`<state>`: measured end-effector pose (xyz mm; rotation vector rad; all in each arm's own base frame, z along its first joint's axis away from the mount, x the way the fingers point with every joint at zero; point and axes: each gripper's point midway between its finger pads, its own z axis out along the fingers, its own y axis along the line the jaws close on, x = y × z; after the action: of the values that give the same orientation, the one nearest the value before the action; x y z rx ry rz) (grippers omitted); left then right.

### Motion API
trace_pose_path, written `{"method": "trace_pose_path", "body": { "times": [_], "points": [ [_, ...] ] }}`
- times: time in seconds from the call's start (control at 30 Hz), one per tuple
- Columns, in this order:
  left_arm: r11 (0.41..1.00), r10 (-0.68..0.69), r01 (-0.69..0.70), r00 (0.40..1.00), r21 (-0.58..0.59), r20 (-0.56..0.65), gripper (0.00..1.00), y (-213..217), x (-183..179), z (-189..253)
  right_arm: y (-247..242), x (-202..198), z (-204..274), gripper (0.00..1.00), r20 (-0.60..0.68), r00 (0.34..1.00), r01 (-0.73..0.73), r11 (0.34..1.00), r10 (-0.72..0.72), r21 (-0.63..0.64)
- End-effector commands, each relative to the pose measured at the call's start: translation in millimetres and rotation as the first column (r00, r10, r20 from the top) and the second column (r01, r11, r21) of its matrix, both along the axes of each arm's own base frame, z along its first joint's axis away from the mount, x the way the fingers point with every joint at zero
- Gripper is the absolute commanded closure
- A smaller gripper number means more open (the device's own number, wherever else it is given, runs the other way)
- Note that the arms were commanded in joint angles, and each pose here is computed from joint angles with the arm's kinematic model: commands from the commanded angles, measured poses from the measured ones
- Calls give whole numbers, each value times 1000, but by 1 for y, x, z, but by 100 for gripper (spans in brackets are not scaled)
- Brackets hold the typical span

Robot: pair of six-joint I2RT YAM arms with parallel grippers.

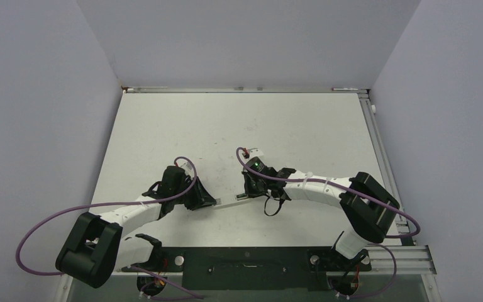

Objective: Load the batteries into the remote control

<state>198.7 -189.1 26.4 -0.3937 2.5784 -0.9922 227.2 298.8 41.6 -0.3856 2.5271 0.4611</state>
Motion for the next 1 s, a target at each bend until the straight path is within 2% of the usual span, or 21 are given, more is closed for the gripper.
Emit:
{"method": "trace_pose_path", "body": {
  "times": [0.0, 0.5, 0.97],
  "points": [
    [999, -19, 22, 998, -41, 59, 75, -9, 8, 14, 18, 2, 10, 91, 16, 1000, -9, 998, 8, 54],
    [999, -24, 27, 998, -47, 63, 75, -10, 7, 16, 23, -4, 1, 91, 13, 1000, -8, 1000, 8, 16],
    [999, -24, 27, 998, -46, 66, 75, -9, 6, 16, 18, -8, -14, 91, 98, 995, 5, 985, 12, -174]
  ]
}}
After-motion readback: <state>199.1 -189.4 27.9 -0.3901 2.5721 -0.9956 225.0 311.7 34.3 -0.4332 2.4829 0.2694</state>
